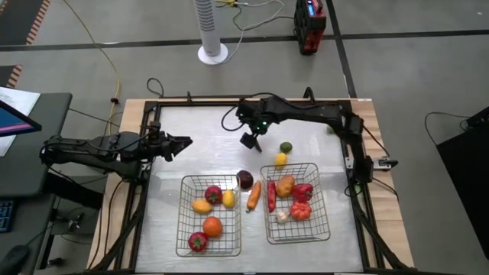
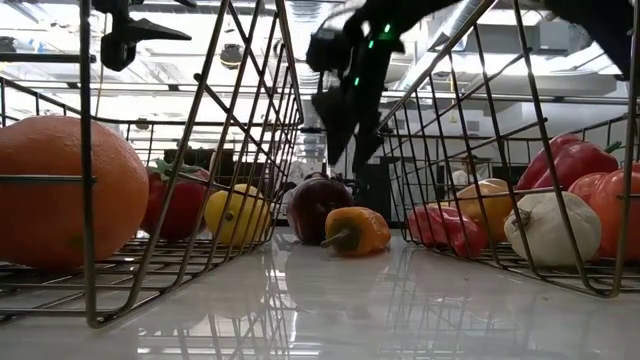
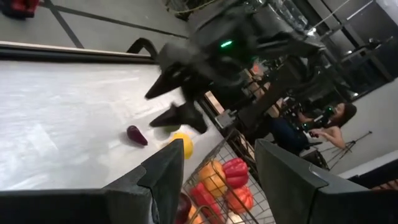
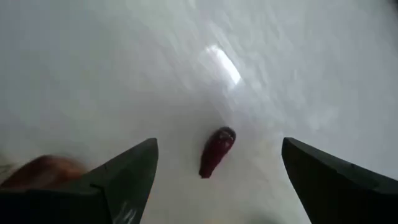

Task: Sort produce into baskets
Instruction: Put the eggplant into the right brown wire basket

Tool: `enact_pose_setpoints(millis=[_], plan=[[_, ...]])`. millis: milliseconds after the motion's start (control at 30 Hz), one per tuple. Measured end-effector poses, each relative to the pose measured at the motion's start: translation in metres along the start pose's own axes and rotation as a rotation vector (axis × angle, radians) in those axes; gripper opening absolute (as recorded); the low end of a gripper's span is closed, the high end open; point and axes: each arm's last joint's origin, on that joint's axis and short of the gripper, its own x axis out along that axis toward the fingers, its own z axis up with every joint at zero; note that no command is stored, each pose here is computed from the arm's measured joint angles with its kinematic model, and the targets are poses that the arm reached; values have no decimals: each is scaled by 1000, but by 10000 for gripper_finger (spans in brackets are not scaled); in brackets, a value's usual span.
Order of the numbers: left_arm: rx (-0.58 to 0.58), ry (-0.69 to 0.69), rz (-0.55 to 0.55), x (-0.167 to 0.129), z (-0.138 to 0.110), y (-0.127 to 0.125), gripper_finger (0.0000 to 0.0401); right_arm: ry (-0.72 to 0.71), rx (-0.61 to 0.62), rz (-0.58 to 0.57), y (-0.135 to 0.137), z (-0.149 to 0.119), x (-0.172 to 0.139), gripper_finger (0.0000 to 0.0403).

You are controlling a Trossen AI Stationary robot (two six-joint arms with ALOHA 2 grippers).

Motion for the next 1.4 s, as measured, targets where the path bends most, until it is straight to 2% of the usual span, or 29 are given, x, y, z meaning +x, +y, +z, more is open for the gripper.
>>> enact_pose_setpoints(millis=[133,333,500,767,1167,1400], plan=[[0,-2,1,0,0,0,183,92,5,-28,-3,-3,30,346],[-1,-3,1,0,0,0,183,155,-45,-43,8,-9,55,291],[-7,-2,1,0,0,0,183,182,-57,-66,11,-11,70,263],[-6,-2,1,0,0,0,183,176,-57,-66,11,-11,73,228],[-1,-2,1,0,0,0,183,195,-95,-60,12,-13,73,102],[-1,-2,1,0,0,0,183,203,-126,-42,15,-14,73,70]])
